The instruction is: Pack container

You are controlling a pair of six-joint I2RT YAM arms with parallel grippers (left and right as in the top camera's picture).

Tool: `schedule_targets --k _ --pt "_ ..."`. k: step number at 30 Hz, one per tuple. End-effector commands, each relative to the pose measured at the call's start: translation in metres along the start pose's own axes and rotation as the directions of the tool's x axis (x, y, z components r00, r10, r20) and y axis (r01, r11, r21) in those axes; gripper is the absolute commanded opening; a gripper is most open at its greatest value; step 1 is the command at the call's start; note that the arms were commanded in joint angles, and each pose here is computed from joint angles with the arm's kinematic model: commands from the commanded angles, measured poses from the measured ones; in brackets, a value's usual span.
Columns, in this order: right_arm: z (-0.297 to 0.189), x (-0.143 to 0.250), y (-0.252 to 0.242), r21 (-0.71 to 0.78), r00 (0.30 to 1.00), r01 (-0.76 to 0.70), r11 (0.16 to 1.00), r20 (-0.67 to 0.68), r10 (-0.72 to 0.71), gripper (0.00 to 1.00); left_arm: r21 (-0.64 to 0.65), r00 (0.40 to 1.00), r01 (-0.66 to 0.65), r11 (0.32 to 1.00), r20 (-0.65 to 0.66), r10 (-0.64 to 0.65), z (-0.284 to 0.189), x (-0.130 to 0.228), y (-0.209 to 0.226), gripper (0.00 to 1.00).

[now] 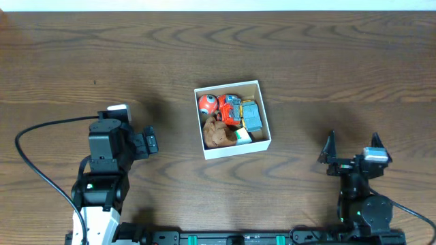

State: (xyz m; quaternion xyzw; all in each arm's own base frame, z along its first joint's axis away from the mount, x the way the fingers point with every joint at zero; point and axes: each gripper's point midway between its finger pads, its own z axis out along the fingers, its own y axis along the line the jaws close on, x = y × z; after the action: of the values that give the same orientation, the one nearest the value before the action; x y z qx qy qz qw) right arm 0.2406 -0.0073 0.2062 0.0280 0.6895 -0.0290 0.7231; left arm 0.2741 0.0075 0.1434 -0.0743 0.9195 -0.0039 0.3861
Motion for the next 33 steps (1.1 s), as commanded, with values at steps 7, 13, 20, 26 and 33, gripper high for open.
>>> schedule_targets --k 7,13,20,26,33 --pt "0.002 0.048 0.019 -0.119 0.988 0.101 0.988 -0.103 -0.114 0.99 -0.016 1.000 0.003 1.000 -0.031 -0.004 0.006 0.005 0.002 0.98" --pt "0.001 0.048 0.021 -0.129 0.989 0.097 0.987 -0.103 -0.110 0.99 -0.018 0.999 0.002 1.000 -0.040 -0.003 0.008 0.007 0.002 0.98" --pt "0.001 0.048 0.021 -0.129 0.989 0.096 0.987 -0.103 -0.110 0.99 -0.018 0.999 0.002 1.000 -0.040 -0.003 0.008 0.007 0.002 0.98" --pt "0.001 0.048 0.021 -0.129 0.989 0.097 0.987 -0.103 -0.110 0.99 -0.018 0.999 0.002 1.000 -0.040 -0.003 0.008 0.007 0.002 0.98" --pt "0.001 0.048 0.021 -0.129 0.989 0.096 0.987 -0.103 -0.110 0.99 -0.018 0.999 0.002 1.000 -0.041 -0.003 0.008 0.007 0.002 0.98"
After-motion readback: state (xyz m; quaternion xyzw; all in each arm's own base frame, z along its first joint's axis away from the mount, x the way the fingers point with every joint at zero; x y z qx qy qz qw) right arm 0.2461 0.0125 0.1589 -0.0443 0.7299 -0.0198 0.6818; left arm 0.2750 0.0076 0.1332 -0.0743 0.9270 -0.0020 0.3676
